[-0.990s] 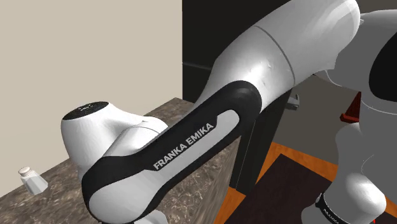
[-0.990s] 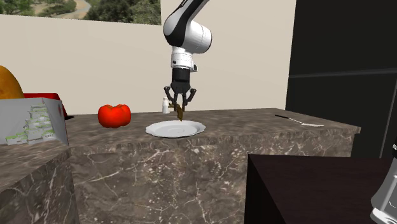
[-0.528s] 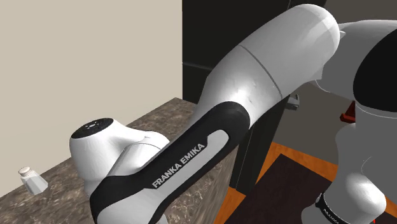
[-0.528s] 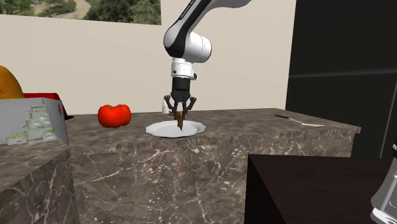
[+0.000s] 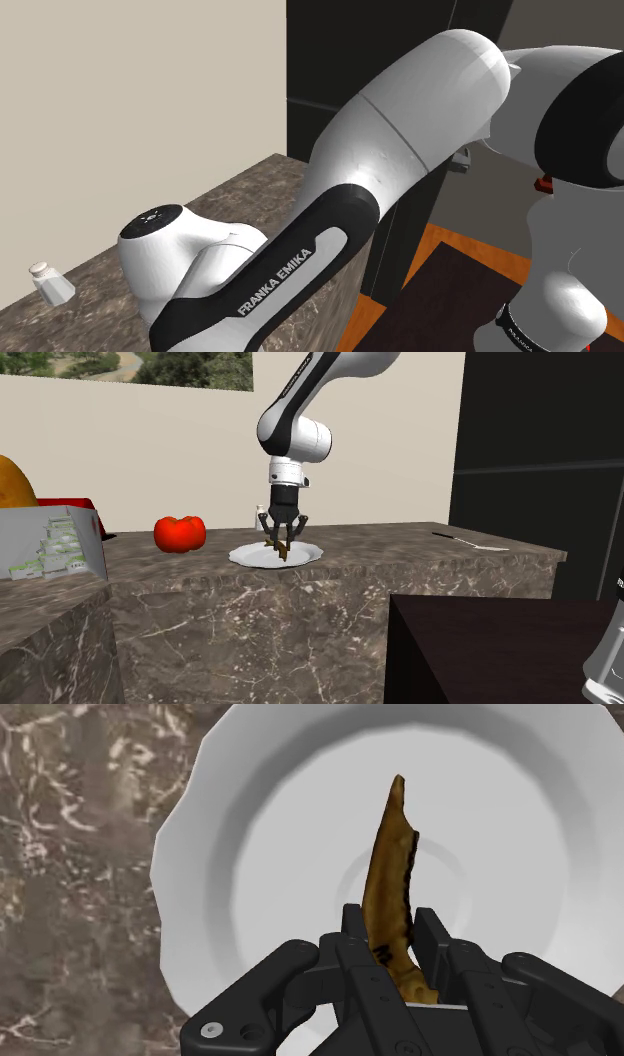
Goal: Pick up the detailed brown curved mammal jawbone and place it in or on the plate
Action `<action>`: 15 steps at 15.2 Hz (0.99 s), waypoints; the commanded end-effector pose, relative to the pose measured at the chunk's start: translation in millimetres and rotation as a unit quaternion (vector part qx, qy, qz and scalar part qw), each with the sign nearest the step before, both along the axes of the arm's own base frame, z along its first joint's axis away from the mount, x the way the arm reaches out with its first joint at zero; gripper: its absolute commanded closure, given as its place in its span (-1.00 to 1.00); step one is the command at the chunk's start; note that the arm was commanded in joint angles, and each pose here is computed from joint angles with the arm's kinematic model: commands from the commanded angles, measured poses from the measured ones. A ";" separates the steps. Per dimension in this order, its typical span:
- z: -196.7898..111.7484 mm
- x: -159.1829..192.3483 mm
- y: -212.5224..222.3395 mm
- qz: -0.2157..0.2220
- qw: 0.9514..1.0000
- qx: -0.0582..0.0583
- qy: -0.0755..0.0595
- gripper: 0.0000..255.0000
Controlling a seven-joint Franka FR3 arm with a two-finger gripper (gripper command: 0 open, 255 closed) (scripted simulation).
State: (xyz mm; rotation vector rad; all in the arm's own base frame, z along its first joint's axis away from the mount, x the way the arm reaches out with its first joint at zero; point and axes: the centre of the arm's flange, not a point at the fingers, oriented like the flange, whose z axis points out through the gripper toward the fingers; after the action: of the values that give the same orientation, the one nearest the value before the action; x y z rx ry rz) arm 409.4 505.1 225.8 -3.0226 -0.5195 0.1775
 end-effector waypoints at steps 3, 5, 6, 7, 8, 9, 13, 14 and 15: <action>-0.3 0.0 -0.1 0.000 1.000 0.000 0.000 1.00; -0.3 0.0 -0.1 0.000 1.000 0.000 0.000 -1.00; -0.3 0.0 -0.1 0.000 1.000 0.000 0.000 -1.00; -0.3 0.0 -0.1 0.000 1.000 0.000 0.000 -1.00; -0.3 0.0 -0.1 0.000 1.000 0.000 0.000 -1.00; -0.3 0.0 -0.1 0.000 1.000 0.000 0.000 -1.00; 38.9 4.9 -2.1 0.000 1.000 0.000 0.000 -1.00; 49.2 6.2 -2.6 0.000 1.000 0.000 0.000 -1.00; 49.2 6.2 -2.6 0.000 1.000 0.000 0.000 -1.00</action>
State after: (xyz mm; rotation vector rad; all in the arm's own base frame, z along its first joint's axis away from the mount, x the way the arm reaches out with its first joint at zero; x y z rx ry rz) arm 414.6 503.9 270.1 -3.0219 -0.5193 0.1759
